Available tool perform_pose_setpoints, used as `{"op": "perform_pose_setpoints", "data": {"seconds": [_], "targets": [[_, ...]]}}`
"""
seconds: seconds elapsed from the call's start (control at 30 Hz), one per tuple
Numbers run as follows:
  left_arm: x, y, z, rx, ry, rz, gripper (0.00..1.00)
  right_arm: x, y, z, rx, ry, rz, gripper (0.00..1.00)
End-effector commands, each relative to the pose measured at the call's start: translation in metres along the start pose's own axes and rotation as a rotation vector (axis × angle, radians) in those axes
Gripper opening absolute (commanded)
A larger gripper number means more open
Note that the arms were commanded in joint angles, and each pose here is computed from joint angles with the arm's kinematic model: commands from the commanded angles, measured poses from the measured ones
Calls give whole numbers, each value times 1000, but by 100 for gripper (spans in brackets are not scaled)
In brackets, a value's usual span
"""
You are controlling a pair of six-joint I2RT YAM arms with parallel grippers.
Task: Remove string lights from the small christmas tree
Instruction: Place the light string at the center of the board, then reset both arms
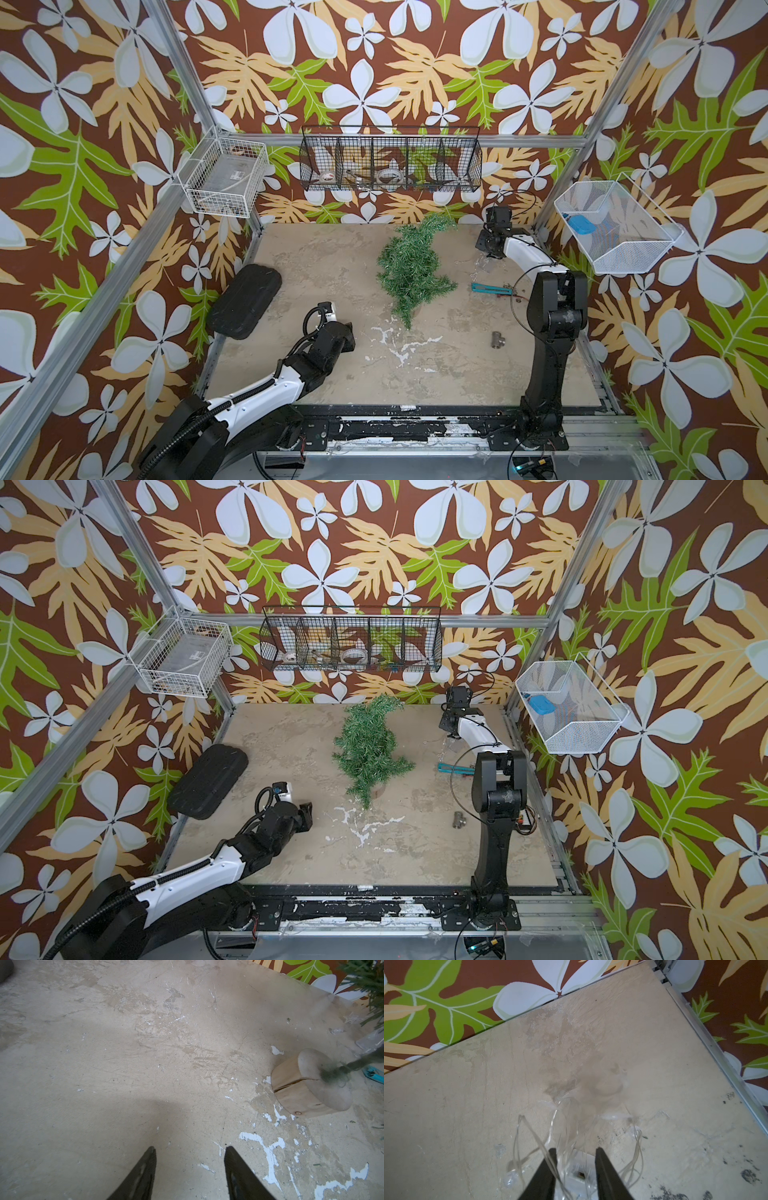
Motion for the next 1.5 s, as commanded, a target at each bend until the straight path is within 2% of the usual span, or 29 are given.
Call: {"op": "perform_pose_setpoints", "data": {"seconds": [0.0,0.13,0.37,0.43,0.67,0.83,0.9,1.1,1.17,1.23,1.33,1.47], "targets": [[-3,0,0,-1,-13,1,56,-11,-7,-9,31,-31,39,48],[-3,0,0,-1,-13,0,56,-15,-1,-19,-15,-23,57,55],[-4,0,-1,2,-20,-5,58,-24,8,-49,-93,-32,99,58],[-4,1,-1,-2,-21,-5,61,-24,15,-65,-137,-39,94,60],[-4,3,-3,-5,-31,-18,68,-10,27,-127,-288,-117,48,77],[-5,3,-4,9,-49,-28,91,17,-6,-153,-313,-216,32,86],[-4,3,-5,12,-51,-31,100,33,-26,-152,-276,-265,17,87],[-4,2,-6,28,-57,-36,100,71,-62,-130,-174,-297,-6,88],[-4,1,-6,29,-56,-36,100,71,-63,-121,-156,-286,9,91],[-4,0,-6,34,-56,-35,100,65,-54,-107,-206,-208,-12,92],[-4,1,-6,33,-53,-32,100,49,-44,-81,-206,-105,-40,92],[-4,1,-7,33,-60,-37,100,32,-29,-52,-233,-61,-61,91]]}}
Point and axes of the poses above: each gripper's point midway between its finger pads, its own z axis out along the fingers, its own y axis along the line the jaws close on, x = y × z, the point moved 3 cm from there along -z, back along the fingers, and after that the axes turned 9 degrees about z, right-handed, at the moved point
